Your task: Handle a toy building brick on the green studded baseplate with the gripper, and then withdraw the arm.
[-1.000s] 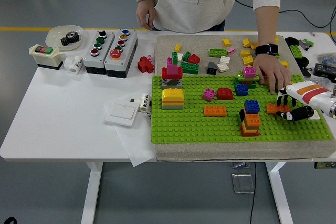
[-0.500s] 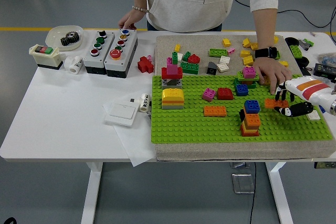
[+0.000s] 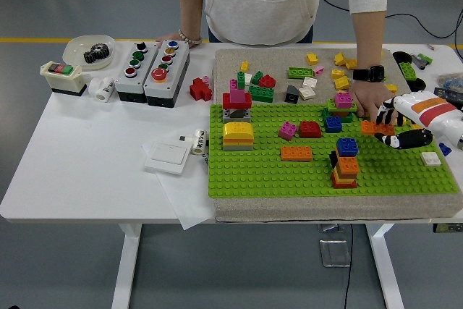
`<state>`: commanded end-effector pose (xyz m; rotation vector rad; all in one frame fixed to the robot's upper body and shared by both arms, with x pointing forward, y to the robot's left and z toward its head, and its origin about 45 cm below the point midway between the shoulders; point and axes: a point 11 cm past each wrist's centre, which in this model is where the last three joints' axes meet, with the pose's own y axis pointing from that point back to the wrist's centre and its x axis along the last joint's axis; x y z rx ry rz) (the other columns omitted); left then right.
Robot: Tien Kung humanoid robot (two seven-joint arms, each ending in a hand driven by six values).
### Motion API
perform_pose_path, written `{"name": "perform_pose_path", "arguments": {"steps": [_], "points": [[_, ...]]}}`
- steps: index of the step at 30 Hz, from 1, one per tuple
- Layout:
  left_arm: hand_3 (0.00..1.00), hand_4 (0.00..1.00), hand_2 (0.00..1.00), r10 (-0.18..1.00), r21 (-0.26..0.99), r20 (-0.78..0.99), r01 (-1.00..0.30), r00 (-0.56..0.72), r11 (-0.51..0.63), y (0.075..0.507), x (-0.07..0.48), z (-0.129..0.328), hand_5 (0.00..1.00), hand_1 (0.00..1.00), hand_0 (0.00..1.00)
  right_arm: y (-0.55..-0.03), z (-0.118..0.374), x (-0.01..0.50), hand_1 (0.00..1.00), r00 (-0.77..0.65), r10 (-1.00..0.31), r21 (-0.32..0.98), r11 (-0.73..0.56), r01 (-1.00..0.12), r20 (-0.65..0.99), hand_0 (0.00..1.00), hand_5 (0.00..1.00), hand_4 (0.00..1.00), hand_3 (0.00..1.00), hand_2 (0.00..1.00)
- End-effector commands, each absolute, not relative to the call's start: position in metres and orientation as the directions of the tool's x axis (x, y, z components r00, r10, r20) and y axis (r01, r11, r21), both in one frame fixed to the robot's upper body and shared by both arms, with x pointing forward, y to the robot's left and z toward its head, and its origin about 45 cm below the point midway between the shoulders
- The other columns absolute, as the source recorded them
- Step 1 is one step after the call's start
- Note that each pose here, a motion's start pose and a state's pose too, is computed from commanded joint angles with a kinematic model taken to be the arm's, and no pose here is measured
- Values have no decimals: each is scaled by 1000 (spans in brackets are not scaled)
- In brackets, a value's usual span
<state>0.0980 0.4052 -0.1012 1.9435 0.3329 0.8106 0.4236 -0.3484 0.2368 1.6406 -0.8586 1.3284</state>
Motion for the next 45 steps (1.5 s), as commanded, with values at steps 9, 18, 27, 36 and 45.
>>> {"name": "perform_pose_path", "arguments": {"steps": [9, 18, 27, 36, 45], "points": [[622, 643, 697, 541, 866, 379, -81, 751, -493, 405, 86, -104, 766, 635, 561, -335, 241, 417, 375, 191, -33, 155, -455, -877, 981, 271, 317, 650, 515, 482], [620, 641, 695, 539, 871, 359, -66, 762, -487, 405, 79, -105, 770, 632, 560, -319, 253, 408, 377, 154, -67, 100, -503, -859, 986, 271, 312, 647, 516, 483], [620, 640, 694, 535, 873, 353, -64, 767, -484, 404, 79, -106, 772, 631, 560, -301, 271, 396, 377, 104, -94, 34, -561, -827, 990, 273, 310, 643, 516, 484], [619, 638, 695, 534, 872, 352, -63, 768, -485, 404, 79, -106, 771, 630, 560, -291, 274, 387, 379, 81, -91, 10, -600, -800, 993, 279, 299, 639, 517, 484], [619, 639, 694, 532, 874, 350, -63, 771, -483, 403, 78, -106, 772, 629, 560, -293, 263, 386, 380, 93, -74, 31, -597, -802, 993, 279, 300, 640, 518, 486]]}}
